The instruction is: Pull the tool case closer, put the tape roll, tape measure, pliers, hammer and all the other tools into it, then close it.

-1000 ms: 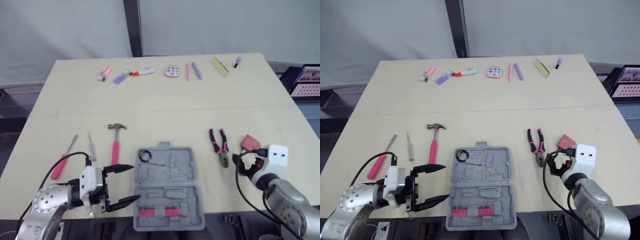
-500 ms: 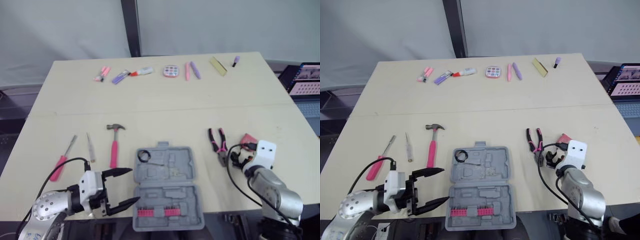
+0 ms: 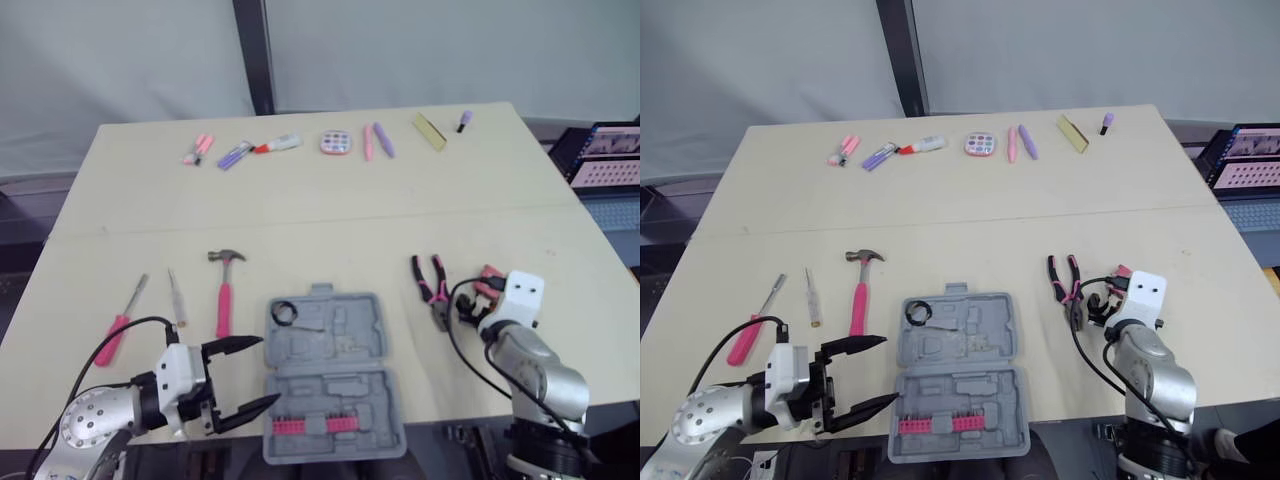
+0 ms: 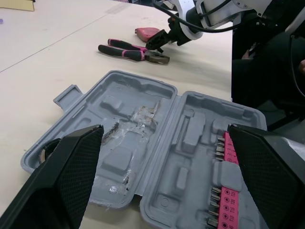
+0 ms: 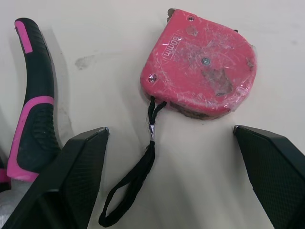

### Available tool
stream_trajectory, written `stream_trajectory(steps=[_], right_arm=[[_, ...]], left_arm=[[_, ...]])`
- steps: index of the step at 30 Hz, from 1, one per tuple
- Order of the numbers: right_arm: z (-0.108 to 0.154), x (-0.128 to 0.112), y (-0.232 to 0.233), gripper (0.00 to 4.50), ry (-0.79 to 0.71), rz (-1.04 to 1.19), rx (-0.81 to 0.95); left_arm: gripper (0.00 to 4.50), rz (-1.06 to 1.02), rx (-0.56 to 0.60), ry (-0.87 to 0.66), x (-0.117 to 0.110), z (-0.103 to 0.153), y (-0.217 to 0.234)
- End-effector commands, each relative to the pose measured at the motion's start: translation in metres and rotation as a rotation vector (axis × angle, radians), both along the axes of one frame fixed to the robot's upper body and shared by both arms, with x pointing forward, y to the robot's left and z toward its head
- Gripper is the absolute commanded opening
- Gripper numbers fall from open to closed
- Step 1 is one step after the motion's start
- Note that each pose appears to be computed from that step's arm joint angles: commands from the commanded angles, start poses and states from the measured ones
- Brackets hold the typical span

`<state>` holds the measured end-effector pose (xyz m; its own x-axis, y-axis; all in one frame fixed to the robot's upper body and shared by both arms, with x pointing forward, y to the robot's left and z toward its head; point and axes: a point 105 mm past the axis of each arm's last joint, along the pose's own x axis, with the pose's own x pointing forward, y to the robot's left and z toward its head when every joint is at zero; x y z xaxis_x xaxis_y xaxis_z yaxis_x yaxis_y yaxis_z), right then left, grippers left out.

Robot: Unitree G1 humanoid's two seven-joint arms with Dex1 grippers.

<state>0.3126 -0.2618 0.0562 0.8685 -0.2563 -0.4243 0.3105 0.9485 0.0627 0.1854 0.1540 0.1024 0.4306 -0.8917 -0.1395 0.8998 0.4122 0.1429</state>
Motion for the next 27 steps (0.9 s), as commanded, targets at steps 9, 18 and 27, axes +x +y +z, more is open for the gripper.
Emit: stream_trajectory(steps=[9,18,27], right_arm=[[-0.005,0.000,-0.001,2.69,0.021,-0.023,-0.011],[-0.007,0.000,-0.003,0.09,0.032,-0.038,-0.023],[-0.004,-0.008,-0.002,0.09,0.047,0.016,-0.056]], left_arm=[[4.50,0.009,0.001,-0.025,-0.004,0.010,-0.005],[4.50,0.018,-0.003,-0.028,-0.002,0.016,-0.011],[4.50,0.011,-0.005,-0.023,-0.001,0.023,-0.016]])
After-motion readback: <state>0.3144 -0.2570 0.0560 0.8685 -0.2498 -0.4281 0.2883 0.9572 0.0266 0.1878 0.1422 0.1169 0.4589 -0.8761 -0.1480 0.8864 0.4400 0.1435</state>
